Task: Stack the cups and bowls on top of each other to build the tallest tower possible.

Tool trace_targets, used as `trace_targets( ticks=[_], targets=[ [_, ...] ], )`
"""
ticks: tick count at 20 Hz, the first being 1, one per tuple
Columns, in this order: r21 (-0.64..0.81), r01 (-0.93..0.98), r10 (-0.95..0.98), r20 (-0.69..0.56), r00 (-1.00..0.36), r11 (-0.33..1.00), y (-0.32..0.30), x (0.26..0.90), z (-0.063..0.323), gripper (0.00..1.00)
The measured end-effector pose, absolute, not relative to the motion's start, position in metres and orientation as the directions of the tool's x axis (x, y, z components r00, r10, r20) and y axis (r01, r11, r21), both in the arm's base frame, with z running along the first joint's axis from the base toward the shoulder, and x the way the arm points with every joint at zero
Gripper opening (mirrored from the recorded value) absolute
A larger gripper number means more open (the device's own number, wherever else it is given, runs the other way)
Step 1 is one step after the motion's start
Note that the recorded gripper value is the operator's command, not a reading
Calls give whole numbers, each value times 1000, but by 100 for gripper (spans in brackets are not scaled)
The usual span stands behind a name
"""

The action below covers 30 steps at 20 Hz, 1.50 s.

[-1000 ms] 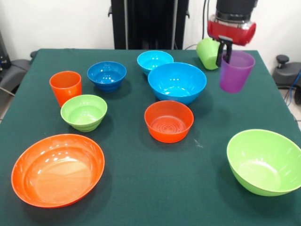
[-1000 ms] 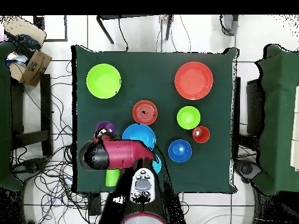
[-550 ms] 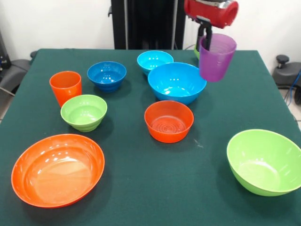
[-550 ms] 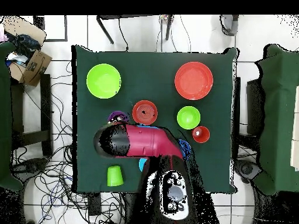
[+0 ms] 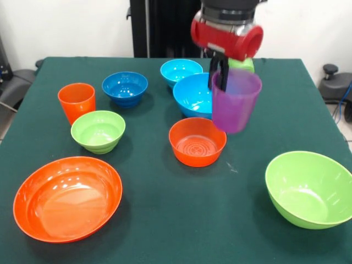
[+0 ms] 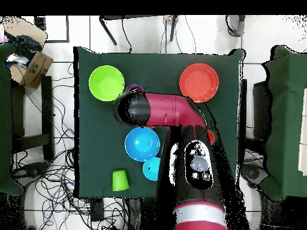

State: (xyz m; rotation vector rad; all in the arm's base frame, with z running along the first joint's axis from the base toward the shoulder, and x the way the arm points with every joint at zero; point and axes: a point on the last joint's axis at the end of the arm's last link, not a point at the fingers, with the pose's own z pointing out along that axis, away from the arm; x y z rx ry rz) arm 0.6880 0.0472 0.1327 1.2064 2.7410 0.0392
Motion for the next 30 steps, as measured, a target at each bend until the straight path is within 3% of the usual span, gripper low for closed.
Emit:
trace_targets(
  ticks=[8,17,30],
  targets=[
    [49,713,714,-82,-695,699,48,706,93,0],
    [-21,697,697,-11,-717,717,51,687,82,0],
    [-48,675,675,-20,-738,736,40,679,76,0]
  ],
)
